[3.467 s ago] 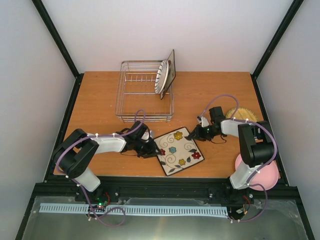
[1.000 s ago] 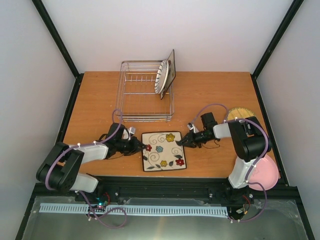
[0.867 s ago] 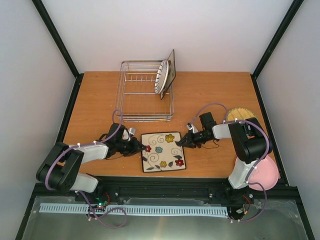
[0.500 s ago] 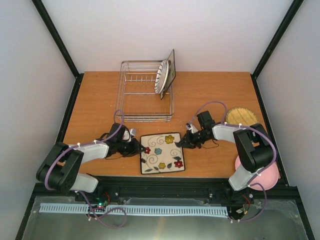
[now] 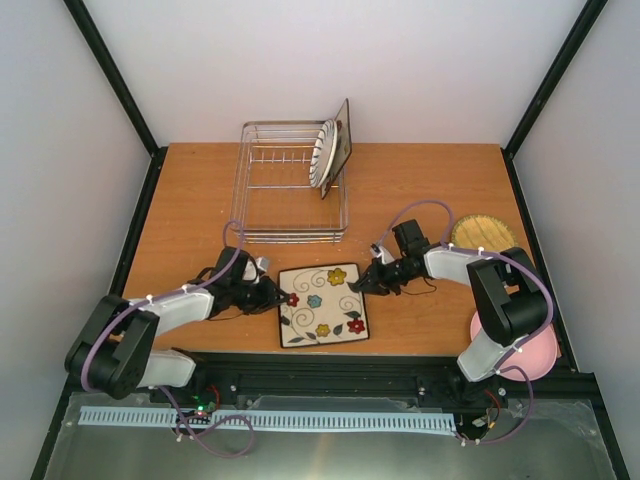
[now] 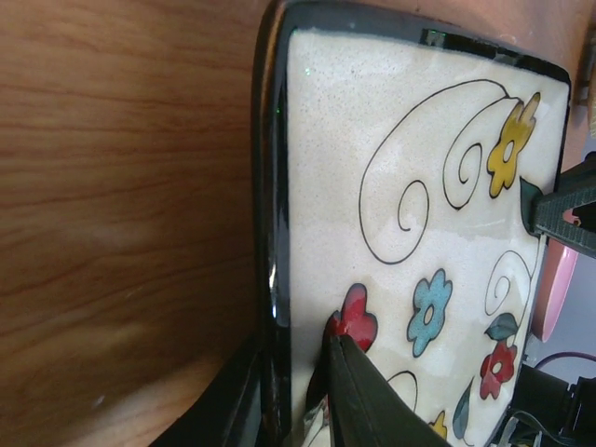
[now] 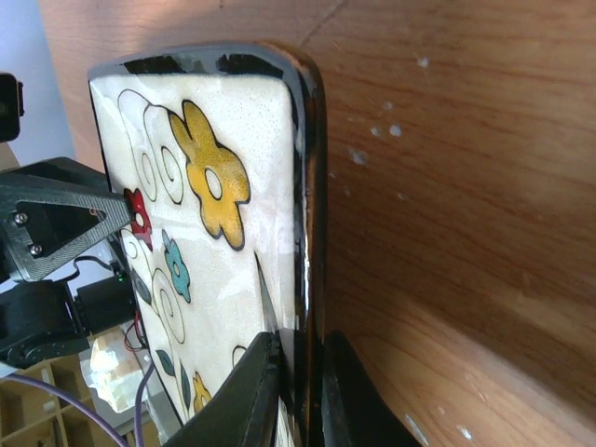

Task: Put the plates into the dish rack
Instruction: Pick up the plate at the center of the board.

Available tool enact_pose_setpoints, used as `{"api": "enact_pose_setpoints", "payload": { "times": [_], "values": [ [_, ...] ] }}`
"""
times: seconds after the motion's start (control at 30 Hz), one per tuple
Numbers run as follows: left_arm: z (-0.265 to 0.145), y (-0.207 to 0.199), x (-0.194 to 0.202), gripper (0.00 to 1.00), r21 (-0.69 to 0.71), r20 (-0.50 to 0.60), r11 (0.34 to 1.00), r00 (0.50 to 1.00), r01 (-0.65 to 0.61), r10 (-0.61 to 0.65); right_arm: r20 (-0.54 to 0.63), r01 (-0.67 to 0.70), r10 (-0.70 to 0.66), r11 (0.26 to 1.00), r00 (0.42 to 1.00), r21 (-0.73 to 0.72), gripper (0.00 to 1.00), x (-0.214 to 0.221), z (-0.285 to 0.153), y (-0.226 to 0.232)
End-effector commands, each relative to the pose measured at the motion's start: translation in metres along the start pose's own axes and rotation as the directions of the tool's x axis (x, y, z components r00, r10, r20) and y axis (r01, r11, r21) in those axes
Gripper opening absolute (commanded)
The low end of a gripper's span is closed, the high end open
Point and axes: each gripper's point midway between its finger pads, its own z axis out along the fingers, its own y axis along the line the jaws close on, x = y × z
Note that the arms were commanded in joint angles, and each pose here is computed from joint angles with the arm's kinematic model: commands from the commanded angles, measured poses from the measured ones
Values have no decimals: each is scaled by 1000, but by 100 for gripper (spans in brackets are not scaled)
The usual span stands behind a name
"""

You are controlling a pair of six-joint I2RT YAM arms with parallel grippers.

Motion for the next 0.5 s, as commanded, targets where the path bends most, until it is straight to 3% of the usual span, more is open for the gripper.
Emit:
{"api": "enact_pose_setpoints", "payload": {
  "times": [0.0,0.47],
  "values": [
    [-24,-97,-10,1,293,64,930,975,-224,214,-52,119,-132,973,990,-198,3,4,12,60],
    [-81,-148,-28,1,348,167,899,961,-267,221,-29,138,-149,965,988,-224,6,6,1,74]
  ]
}}
